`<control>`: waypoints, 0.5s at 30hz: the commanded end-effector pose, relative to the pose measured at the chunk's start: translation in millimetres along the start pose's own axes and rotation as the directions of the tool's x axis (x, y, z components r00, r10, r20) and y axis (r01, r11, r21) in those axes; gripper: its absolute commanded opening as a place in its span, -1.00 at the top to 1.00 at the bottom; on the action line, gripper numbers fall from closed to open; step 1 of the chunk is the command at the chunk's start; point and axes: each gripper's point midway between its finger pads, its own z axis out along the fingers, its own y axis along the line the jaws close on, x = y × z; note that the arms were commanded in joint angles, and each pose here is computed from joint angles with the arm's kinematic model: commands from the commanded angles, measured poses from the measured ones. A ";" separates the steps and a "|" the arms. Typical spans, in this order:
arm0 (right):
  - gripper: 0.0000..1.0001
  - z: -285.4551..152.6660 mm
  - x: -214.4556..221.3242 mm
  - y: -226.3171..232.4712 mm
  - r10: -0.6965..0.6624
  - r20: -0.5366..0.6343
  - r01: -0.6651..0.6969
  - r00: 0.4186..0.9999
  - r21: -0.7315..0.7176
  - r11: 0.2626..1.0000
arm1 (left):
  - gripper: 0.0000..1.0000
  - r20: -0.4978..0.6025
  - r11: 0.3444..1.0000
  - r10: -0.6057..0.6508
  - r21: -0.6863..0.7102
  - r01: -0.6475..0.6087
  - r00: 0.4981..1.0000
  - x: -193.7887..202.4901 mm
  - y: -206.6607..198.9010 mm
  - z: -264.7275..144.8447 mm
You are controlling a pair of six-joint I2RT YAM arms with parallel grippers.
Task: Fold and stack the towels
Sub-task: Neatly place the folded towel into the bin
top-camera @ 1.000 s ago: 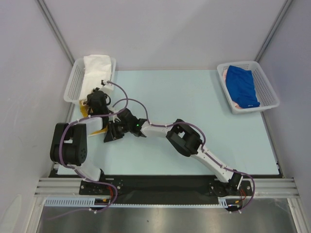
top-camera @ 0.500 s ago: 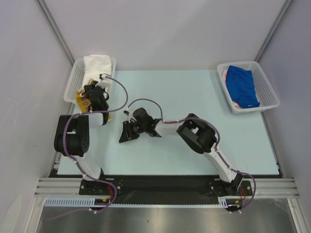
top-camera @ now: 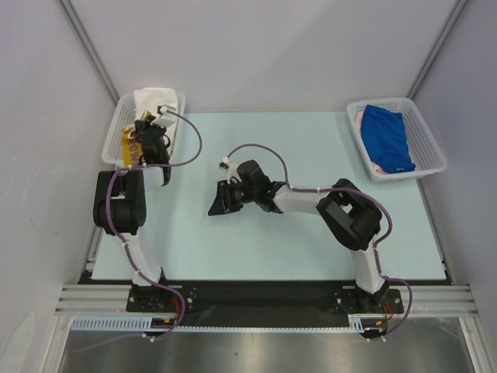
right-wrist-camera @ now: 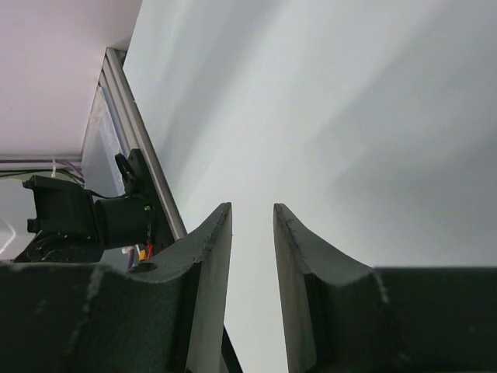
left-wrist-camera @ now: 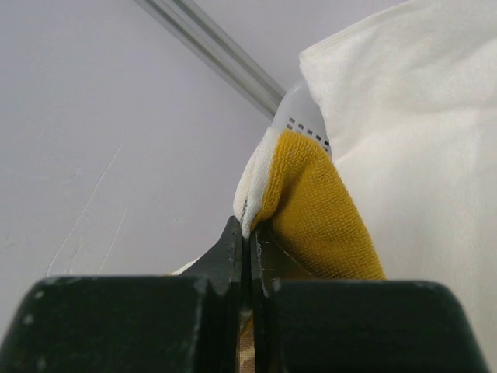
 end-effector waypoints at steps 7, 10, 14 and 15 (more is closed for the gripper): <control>0.31 -41.2 -25.1 1.8 -0.062 0.083 0.061 0.995 0.012 0.998 | 1.00 0.159 0.999 -0.044 0.029 0.040 0.986 -48.6 -1.6 39.8; 0.31 -47.0 -27.2 -4.1 -0.053 0.090 0.052 0.995 0.017 0.999 | 0.99 0.172 0.999 -0.032 0.047 0.025 0.985 -49.1 -9.0 45.7; 0.32 -51.5 -29.2 -8.8 -0.053 0.099 0.051 0.994 0.022 0.998 | 0.99 0.161 0.997 -0.038 0.065 0.028 0.986 -42.2 -20.9 55.7; 0.31 -52.4 -28.2 -12.0 -0.047 0.099 0.045 0.994 0.027 0.999 | 1.00 0.169 0.997 -0.044 0.066 0.033 0.985 -44.7 -20.3 59.6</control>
